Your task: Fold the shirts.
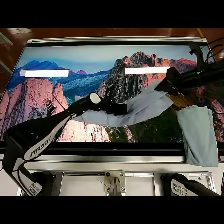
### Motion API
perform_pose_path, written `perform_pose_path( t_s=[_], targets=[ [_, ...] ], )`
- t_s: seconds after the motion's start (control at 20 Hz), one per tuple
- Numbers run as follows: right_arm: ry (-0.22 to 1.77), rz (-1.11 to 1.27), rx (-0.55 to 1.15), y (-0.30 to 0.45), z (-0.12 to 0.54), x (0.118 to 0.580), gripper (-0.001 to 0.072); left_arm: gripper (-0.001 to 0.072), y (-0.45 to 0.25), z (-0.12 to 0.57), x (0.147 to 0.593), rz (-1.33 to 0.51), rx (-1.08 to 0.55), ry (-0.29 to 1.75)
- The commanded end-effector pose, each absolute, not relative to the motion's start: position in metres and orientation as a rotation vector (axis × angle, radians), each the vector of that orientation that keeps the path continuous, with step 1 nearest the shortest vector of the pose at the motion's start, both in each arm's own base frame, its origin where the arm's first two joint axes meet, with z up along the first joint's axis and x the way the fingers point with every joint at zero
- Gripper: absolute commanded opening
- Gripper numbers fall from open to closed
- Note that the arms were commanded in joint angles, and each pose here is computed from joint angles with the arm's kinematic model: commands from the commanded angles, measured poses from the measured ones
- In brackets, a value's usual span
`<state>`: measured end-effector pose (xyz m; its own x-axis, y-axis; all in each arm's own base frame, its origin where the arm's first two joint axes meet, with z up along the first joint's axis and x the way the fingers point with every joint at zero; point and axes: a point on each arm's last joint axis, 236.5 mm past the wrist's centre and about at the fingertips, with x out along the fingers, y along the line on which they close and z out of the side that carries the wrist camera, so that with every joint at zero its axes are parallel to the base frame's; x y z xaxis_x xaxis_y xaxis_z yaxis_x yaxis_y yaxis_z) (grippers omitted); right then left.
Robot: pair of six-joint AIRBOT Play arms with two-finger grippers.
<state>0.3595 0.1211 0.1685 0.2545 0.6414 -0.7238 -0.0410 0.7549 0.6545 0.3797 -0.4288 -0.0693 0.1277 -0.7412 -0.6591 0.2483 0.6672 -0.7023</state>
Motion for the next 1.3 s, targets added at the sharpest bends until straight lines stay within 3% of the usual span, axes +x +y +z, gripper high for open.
perform_pose_path(
  t_s=[0.0,0.15,0.35,0.5,0.6,0.65,0.7,0.75,0.8,1.0,1.15,1.25],
  targets=[
    [1.216,0.47,0.594,0.119,0.174,0.36,0.0061,0.0036,-0.429,-0.076,0.381,-0.736,-0.47,1.242],
    [1.167,0.478,0.57,0.134,0.172,0.376,0.0061,0.0035,-0.345,-0.044,0.431,-0.616,-0.321,1.154],
    [1.065,0.588,0.511,0.228,0.157,0.408,0.0061,0.0036,-0.159,0.048,0.486,-0.308,-0.14,0.978],
    [0.994,0.688,0.562,0.327,0.135,0.421,0.0061,0.0037,-0.036,0.156,0.481,-0.104,-0.21,0.753],
    [1.024,0.716,0.666,0.392,0.1,0.419,0.0062,0.0037,-0.001,0.216,0.46,-0.052,-0.274,0.617],
    [1.061,0.711,0.714,0.42,0.072,0.415,0.0103,0.0037,0.007,0.242,0.447,-0.042,-0.291,0.558],
    [1.093,0.694,0.774,0.441,0.047,0.413,0.0306,0.0037,0.008,0.26,0.434,-0.041,-0.292,0.522],
    [1.126,0.674,0.843,0.458,0.025,0.411,0.0583,0.0037,0.006,0.271,0.421,-0.048,-0.281,0.508],
    [1.162,0.687,0.867,0.467,0.01,0.406,0.0617,0.0037,0.001,0.277,0.41,-0.059,-0.274,0.513],
    [1.406,0.825,0.693,0.43,-0.009,0.365,0.0617,0.0037,-0.007,0.273,0.386,-0.09,-0.219,0.571],
    [1.469,0.789,0.521,0.346,0.007,0.37,0.0616,0.0037,-0.007,0.261,0.385,-0.092,-0.217,0.601],
    [1.515,0.63,0.38,0.265,0.004,0.378,0.0618,0.0038,-0.007,0.249,0.385,-0.091,-0.222,0.627]
  ],
)
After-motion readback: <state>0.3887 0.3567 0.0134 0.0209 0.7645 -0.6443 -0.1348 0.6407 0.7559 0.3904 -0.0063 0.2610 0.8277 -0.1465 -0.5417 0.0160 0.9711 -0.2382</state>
